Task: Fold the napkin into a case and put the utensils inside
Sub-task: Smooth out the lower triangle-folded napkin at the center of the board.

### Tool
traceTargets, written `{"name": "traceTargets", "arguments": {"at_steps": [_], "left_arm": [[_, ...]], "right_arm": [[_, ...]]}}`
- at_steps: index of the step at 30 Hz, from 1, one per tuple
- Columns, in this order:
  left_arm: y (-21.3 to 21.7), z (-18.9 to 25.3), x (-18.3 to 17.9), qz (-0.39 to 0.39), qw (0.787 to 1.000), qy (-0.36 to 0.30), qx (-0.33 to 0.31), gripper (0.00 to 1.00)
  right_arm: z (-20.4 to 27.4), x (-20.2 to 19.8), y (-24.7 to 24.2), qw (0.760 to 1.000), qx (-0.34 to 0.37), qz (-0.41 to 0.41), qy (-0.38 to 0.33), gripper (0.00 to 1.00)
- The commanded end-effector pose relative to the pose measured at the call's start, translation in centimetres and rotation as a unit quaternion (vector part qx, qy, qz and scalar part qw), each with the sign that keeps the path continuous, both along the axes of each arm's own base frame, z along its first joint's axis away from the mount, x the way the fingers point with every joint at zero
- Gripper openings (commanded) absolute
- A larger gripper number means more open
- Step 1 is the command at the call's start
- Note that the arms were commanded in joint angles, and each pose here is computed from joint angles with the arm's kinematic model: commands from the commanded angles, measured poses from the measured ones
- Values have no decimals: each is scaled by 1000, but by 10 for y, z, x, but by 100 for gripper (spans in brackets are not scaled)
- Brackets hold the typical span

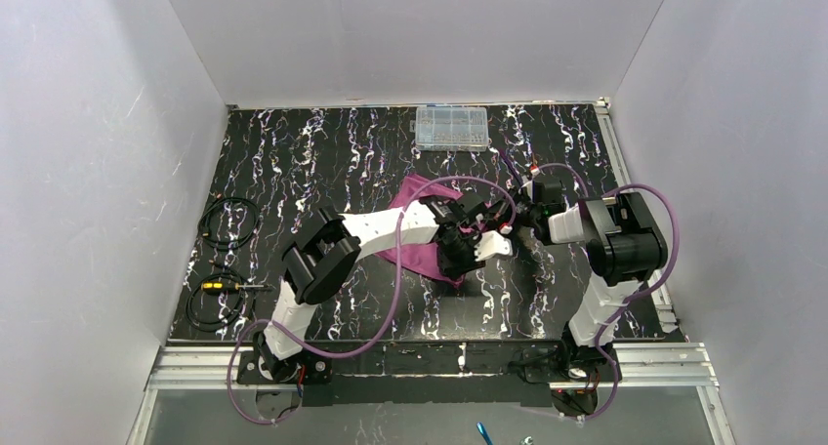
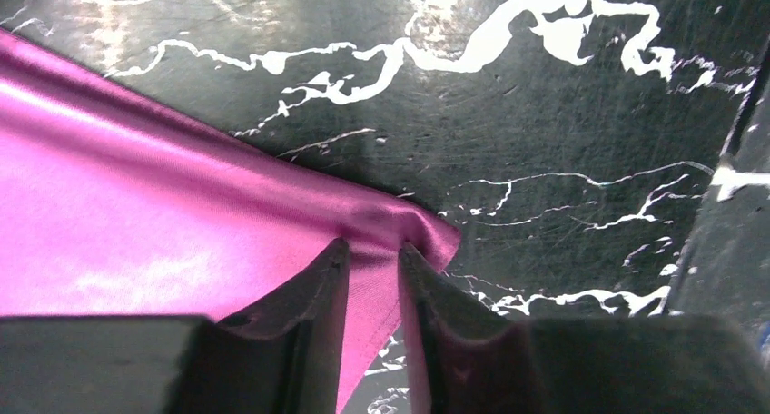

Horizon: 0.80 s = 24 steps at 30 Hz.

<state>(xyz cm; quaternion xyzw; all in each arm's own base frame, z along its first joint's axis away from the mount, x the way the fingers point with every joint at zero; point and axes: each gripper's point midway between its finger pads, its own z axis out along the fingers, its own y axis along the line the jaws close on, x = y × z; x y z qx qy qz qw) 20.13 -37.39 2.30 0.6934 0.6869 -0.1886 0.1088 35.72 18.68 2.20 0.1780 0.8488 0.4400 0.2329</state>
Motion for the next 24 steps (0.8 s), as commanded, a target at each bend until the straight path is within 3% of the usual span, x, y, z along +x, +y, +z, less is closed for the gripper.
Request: {"name": "traceTargets", "arguments": {"at_steps": [1,6,10,12,15,21,24], "left_arm": [[1,53,11,33,999,-7,-9,33],[21,125,41,96,994,-6,-48,53],[62,166,69,158,984,1,-78,63],[86,180,81,185,978,8,-93,64],[122,190,99,232,965,48,-115,64],[184,172,129,310,937,91,-130,64],[198,163,135,325,930,104,-134,64]], "right_arm": [[20,9,-5,999,-29,7,-33,1],[47,11,-14,995,-75,17,-62,8],[77,6,-21,985,-134,39,-106,16],[92,-7,-16,970,-186,77,-136,23],[106,-40,4,925,-274,167,-201,36],[139,-105,53,788,-372,322,-371,73],[139,-126,71,719,-426,383,-393,85]]}}
